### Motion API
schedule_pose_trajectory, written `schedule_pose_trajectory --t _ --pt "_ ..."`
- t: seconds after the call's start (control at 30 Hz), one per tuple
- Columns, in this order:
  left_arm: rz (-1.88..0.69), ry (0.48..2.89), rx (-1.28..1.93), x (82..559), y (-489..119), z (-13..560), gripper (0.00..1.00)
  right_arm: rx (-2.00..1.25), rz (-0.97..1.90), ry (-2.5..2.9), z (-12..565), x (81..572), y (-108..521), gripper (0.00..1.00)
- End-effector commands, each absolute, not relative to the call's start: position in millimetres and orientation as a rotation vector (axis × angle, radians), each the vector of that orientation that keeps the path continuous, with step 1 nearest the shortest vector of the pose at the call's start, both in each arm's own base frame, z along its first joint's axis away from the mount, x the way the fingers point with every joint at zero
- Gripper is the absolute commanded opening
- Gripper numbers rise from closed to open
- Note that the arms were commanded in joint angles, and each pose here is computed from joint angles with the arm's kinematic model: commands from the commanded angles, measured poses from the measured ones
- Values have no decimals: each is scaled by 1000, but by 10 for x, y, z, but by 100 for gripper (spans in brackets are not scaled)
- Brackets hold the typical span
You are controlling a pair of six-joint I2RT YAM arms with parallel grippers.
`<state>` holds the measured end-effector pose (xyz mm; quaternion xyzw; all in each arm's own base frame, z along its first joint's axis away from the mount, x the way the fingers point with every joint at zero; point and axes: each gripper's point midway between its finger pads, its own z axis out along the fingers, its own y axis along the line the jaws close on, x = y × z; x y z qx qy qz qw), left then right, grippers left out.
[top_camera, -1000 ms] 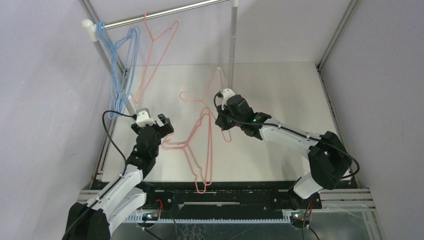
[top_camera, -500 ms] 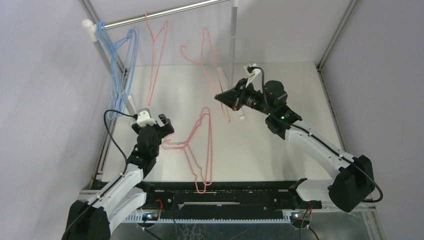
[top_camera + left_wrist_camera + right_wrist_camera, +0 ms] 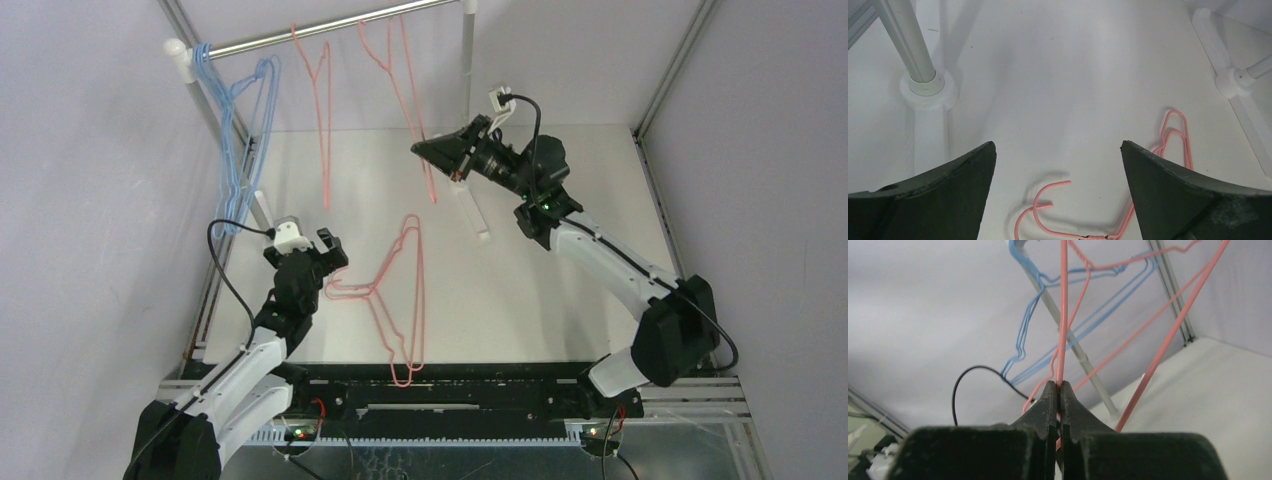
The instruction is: Organize the hangers
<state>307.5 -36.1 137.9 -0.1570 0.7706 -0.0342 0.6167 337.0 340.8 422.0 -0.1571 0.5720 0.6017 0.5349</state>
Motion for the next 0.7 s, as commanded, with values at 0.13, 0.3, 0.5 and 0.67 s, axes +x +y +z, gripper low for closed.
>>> schedule_pose_trajectory --t 0.13,0.3,0.5,0.67 --pt "-93 1741 -375 3102 -352 1451 100 -344 1492 1252 4563 3708 3749 0" --pt "-96 1741 -373 3100 -358 1450 99 -328 1518 1305 4375 3943 4006 0" --pt "-96 1745 -372 3105 -361 1438 99 -315 1497 1387 4082 4106 4158 2" --pt "-100 1745 -370 3109 -367 1446 100 -297 1461 1429 3931 4135 4102 19"
